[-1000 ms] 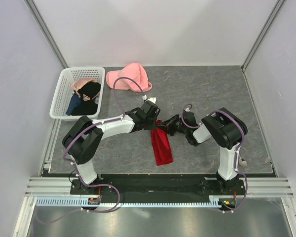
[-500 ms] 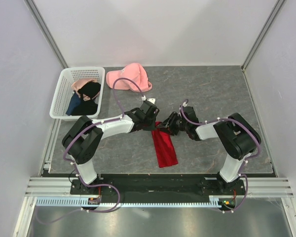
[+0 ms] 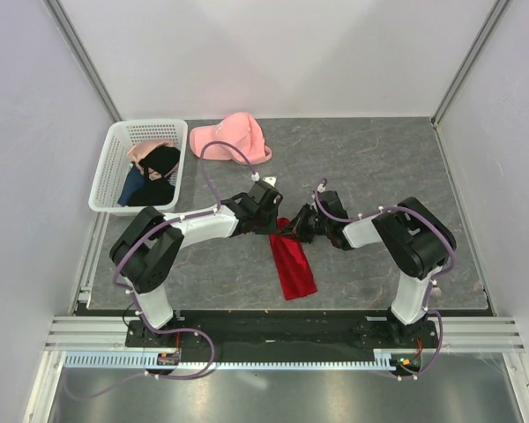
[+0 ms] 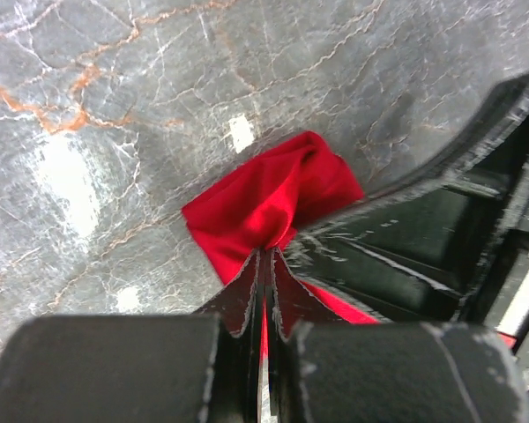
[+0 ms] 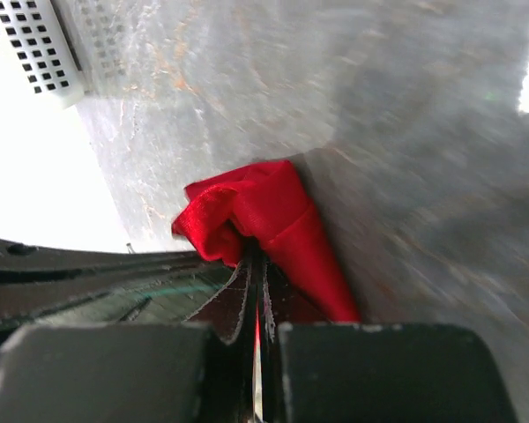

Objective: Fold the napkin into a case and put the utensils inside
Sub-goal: Stuff the top corner of the smaller-rectangle-folded napkin into the folded napkin.

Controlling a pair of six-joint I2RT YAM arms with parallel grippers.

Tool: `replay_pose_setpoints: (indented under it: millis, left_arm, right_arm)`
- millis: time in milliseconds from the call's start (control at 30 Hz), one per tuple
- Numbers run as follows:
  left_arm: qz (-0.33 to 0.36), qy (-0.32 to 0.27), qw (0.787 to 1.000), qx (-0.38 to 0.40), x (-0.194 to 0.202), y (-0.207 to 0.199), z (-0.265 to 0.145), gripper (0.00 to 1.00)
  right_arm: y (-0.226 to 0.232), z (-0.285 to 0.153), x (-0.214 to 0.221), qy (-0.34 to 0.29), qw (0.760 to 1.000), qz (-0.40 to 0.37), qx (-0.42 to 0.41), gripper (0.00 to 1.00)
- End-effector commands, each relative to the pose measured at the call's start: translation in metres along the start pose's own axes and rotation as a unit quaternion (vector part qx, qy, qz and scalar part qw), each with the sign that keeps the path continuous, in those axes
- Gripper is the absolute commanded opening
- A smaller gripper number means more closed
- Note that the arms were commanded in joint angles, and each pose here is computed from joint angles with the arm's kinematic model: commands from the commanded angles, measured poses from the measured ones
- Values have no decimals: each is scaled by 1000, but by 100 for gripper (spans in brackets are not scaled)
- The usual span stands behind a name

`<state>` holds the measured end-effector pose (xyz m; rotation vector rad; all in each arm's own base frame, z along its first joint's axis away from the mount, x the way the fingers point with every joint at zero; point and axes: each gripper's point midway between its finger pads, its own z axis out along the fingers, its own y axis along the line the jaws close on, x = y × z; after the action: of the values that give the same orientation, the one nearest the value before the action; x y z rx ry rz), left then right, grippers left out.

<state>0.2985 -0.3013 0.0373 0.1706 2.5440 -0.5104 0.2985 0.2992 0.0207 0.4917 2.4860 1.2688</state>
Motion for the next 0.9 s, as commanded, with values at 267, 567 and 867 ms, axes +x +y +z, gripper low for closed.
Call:
replay_pose_setpoints:
  millis: [267, 567, 867]
  left_arm:
    - [-51, -10, 998, 35, -8, -9, -17, 2]
    - [-56, -20, 998, 3, -15, 3, -21, 3]
    - [-74, -17, 996, -37, -5, 25, -18, 5]
  right_arm:
    - [68, 11, -26, -45, 993, -25, -110, 0]
    - [90, 0, -16, -29, 985, -26, -169, 0]
    - [79, 35, -25, -22, 983, -24, -181, 0]
